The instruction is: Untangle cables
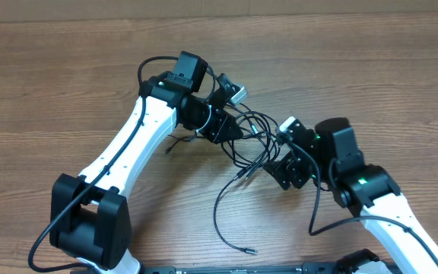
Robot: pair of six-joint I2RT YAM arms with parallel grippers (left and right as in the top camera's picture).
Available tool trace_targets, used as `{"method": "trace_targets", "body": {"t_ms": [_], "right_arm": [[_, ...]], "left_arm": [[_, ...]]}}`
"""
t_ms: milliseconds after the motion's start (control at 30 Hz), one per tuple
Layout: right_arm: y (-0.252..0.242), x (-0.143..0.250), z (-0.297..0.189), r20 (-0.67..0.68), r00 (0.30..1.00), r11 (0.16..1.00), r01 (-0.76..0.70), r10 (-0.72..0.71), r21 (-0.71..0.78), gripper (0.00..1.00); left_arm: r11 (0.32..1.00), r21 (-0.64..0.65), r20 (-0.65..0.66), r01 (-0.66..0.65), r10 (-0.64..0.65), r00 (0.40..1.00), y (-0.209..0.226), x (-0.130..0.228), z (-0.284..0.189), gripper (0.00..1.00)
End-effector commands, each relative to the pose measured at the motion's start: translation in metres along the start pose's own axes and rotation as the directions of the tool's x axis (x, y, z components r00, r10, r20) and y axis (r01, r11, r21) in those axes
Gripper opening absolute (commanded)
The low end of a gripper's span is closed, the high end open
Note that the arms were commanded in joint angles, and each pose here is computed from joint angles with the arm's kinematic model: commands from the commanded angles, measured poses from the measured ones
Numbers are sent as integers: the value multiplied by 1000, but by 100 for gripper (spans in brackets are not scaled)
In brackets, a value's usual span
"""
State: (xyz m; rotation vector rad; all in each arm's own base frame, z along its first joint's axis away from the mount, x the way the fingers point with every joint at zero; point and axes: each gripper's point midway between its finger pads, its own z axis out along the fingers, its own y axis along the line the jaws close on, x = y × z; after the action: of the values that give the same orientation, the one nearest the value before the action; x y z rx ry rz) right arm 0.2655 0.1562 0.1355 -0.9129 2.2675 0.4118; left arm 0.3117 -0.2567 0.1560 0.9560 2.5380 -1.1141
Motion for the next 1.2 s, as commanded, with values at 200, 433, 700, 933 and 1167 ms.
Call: {"method": "trace_targets", "body": {"t_ms": [200,433,700,933,1167], "right_arm": [[-26,-6,19,-39,997,987,73,-68,141,87],[-28,-10,20,-37,994,980,106,-101,169,82],[-34,-9,19,-48,994,973,106,-98,205,70],[-40,-7,18,-59,994,966,106,-95,234,56],[-46,-6,16,-64,996,959,81,-66,271,34]], "left_arm": [[996,64,-21,56,-54,998,-15,3,8,4],[988,73,-17,135,-134,991,-22,-3,14,4],[975,167,-8,149,-149,989,-43,-10,17,4],[963,223,-10,150,-151,988,-53,-12,15,4],[963,223,-10,150,-151,988,-53,-12,15,4]]}}
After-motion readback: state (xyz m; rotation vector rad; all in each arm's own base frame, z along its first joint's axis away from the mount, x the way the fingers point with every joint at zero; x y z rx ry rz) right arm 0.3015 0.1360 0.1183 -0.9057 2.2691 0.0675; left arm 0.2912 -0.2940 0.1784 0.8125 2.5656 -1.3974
